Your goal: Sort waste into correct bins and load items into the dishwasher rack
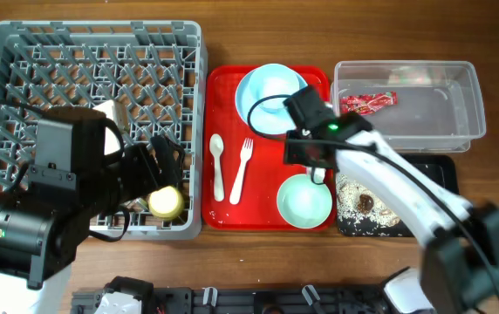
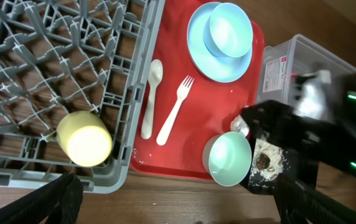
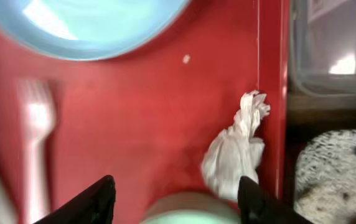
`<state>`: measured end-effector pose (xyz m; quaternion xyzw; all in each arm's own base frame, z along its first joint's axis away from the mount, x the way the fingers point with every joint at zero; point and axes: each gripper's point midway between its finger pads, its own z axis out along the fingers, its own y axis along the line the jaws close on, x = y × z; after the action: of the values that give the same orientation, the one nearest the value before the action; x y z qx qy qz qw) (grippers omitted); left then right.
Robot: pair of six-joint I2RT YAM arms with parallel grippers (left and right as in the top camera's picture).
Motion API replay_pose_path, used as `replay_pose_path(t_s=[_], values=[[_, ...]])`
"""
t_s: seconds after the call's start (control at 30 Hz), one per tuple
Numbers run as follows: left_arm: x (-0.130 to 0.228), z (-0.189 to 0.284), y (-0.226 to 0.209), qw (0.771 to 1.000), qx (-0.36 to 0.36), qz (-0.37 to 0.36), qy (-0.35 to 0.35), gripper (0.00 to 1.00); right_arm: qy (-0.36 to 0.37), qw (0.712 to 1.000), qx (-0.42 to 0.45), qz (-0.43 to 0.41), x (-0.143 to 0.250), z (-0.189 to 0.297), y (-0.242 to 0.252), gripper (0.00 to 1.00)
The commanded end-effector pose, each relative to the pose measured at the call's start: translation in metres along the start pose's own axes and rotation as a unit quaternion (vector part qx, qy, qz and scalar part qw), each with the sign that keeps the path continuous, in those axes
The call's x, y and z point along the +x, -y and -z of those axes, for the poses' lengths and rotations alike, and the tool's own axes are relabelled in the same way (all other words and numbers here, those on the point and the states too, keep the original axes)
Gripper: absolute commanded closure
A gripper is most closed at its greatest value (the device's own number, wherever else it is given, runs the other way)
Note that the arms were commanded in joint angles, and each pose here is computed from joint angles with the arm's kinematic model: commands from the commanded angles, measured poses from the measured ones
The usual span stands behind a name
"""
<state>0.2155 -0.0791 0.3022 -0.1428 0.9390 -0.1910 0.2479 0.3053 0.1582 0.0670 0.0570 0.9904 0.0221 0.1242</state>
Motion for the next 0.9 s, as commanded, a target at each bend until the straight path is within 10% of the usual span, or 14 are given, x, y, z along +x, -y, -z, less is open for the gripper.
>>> replay_pose_path(t_s=[0.0,0.3,0.53,0.7,0.77,0.87], values=[[-0.001,0.002,0.001,1.0,0.002,-0.009,0.004,0.0,0.009,0.995,0.083,-0.049,-0.003,-0.035,0.024,0.38],[-0.001,0.002,0.001,1.0,0.002,-0.009,0.004,0.0,-0.019,0.996,0.081,-0.03,0.001,-0.065,0.017,0.96],[-0.001,0.002,0.001,1.0,0.002,-0.009,0.004,0.0,0.196,0.98,0.006,-0.02,-0.098,0.079,0.033,0.96],[-0.001,0.002,0.001,1.0,0.002,-0.009,0.004,0.0,0.195,0.979,0.046,-0.034,-0.131,0.059,0.102,0.94],[-0.001,0.002,0.001,1.0,0.002,-0.009,0.004,0.0,0.18,0.984,-0.005,0.008,-0.131,0.057,0.089,0.45],[-0.001,0.002,0.001,1.0,0.002,-0.009,0.004,0.0,0.213,0.976,-0.055,0.005,-0.132,0.11,0.075,0.42]])
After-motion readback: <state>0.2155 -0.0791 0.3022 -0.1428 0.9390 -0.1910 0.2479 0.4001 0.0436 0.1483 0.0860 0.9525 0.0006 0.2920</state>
